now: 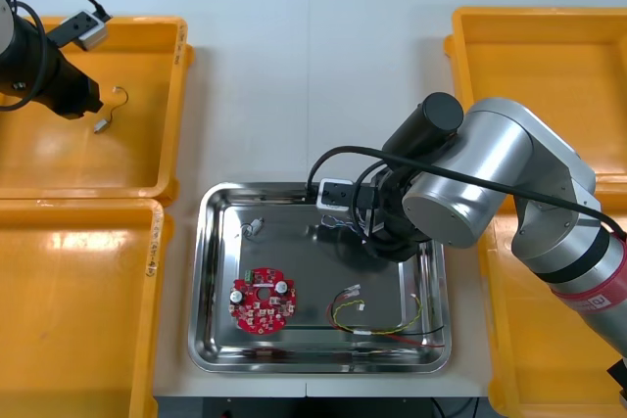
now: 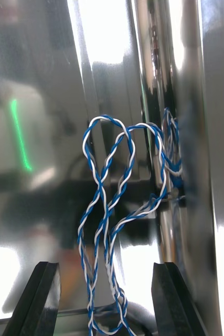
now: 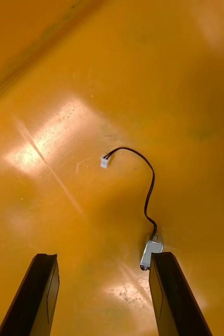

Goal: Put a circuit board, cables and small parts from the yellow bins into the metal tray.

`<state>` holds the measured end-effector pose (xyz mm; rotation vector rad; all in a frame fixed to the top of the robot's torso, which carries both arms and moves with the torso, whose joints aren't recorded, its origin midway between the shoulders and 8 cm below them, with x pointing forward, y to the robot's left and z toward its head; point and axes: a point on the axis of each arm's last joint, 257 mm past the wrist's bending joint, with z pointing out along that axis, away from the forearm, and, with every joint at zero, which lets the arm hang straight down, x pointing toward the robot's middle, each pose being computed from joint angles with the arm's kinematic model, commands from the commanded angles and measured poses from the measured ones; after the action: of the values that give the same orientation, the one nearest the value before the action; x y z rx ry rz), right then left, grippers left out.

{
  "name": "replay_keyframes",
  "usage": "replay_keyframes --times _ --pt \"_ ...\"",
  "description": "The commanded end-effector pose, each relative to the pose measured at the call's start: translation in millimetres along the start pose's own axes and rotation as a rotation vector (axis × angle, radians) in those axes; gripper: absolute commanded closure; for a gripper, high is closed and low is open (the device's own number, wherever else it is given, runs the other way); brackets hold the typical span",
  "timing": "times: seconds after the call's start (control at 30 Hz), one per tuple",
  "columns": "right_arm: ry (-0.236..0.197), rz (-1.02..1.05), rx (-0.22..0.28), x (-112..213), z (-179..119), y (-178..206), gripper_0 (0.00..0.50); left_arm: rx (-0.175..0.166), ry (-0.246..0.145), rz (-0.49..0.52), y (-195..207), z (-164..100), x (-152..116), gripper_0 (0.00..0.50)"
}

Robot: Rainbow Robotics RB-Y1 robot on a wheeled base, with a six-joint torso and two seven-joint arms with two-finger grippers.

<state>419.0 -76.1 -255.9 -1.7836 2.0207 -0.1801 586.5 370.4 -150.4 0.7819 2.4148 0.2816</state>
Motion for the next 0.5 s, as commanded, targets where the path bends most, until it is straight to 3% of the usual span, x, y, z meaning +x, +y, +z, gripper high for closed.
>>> replay_keyframes --times 0.03,0.5 --pt "-0.016 -0.042 -0.018 -7.6 -6.6 10.1 0.000 -0.008 -0.005 0.177 -7.1 11.9 3.9 0.000" --pt "0.006 -0.029 -0.032 3.1 -53.4 14.4 0.000 0.008 -0.006 0.190 -24.7 30.4 12.5 0.000"
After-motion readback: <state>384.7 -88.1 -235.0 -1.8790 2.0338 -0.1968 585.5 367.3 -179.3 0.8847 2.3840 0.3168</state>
